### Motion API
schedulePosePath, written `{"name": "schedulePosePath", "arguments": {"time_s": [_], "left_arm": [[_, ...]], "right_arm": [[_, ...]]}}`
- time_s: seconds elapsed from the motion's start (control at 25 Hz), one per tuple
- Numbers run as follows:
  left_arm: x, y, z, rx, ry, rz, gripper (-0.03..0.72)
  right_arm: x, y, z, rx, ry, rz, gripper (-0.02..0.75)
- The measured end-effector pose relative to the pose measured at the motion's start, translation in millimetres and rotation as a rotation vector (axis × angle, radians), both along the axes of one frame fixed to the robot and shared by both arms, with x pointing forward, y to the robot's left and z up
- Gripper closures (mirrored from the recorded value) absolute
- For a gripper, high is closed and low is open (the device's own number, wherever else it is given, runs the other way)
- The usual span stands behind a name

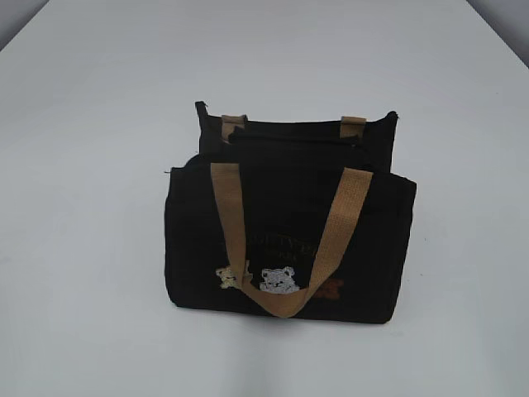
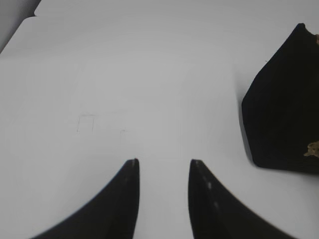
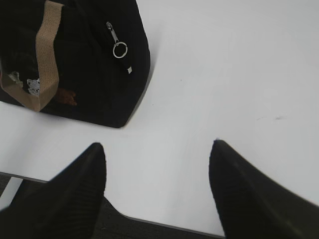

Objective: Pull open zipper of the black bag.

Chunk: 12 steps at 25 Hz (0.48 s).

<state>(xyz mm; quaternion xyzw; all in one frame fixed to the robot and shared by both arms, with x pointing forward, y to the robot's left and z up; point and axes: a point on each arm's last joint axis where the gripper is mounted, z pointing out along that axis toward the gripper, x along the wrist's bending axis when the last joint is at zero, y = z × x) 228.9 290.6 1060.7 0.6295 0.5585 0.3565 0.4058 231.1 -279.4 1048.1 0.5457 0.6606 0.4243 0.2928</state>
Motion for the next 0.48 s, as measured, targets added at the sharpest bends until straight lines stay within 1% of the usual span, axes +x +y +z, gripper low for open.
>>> {"name": "schedulePosePath", "arguments": {"time_s": [0.28, 0.4, 0.48], "left_arm": [[0.0, 0.0, 0.0, 0.0, 0.0, 0.0, 0.433], [0.0, 0.0, 0.0, 0.0, 0.0, 0.0, 0.433], [0.0, 0.0, 0.0, 0.0, 0.0, 0.0, 0.433]], "right_arm": [[0.1, -0.3, -0.1, -0.007, -0.001, 0.0, 0.234], [0.5, -2.9, -0.7, -0.055, -0.006, -0.008, 0.234], [0.6, -4.2, -1.0, -0.069, -0.006, -0.016, 0.234]]}}
